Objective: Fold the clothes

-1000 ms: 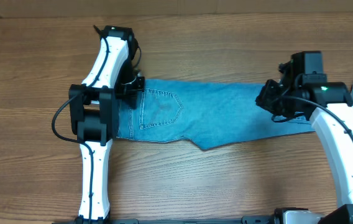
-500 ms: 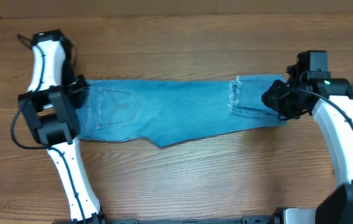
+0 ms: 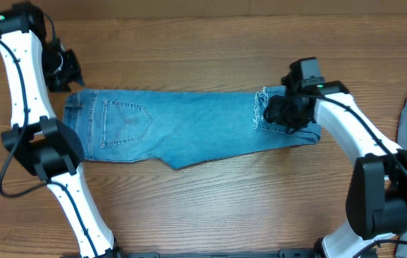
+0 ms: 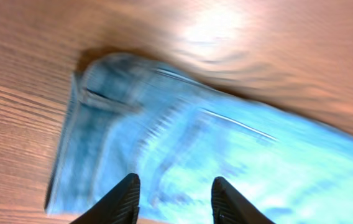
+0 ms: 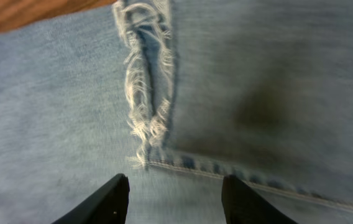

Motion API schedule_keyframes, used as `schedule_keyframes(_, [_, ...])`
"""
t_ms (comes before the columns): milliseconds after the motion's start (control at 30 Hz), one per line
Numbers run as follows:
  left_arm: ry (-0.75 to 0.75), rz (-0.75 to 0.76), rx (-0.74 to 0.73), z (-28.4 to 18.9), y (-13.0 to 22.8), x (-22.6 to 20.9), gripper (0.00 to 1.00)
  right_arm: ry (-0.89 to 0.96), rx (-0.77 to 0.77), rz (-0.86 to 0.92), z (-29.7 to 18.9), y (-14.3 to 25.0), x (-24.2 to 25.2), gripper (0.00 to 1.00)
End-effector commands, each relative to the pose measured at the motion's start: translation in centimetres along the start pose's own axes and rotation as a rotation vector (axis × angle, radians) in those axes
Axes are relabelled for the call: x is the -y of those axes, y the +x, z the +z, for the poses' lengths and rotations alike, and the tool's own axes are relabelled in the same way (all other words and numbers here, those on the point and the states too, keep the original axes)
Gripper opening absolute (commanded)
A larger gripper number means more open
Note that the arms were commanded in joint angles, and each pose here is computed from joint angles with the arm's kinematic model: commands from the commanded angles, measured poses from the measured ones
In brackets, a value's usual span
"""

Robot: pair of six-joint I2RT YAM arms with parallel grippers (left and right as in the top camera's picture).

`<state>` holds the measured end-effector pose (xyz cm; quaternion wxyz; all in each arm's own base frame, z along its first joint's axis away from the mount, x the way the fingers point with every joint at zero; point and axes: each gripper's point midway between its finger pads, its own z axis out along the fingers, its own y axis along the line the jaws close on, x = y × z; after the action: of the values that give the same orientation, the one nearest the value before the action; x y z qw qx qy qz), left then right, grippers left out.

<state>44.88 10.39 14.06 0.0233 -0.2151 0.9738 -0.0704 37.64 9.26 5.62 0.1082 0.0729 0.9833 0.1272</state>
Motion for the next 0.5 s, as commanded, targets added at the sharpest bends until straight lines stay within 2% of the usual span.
schedule_keyframes(0, [0.131, 0.107, 0.202, -9.3, 1.8, 4.6, 0.46, 0.113, 0.065, -0.047, 0.6, -1.6, 0.8, 0.55])
schedule_keyframes(167, [0.160, 0.167, 0.329, -14.9, 4.3, 6.5, 0.59, 0.105, 0.075, -0.072, 2.1, -1.9, -0.1, 0.57])
schedule_keyframes(367, [0.179, 0.189, 0.412, -18.4, 6.1, 7.0, 0.65, 0.098, 0.065, -0.123, 4.1, -1.7, -1.2, 0.61])
schedule_keyframes(400, [0.183, 0.191, 0.418, -18.7, 6.2, 7.1, 0.66, 0.100, 0.060, -0.128, 4.5, -1.6, -1.2, 0.61])
schedule_keyframes(467, [0.201, 0.197, 0.421, -19.0, 6.5, 7.4, 0.67, 0.111, 0.045, -0.148, 5.2, -1.3, -1.1, 0.48])
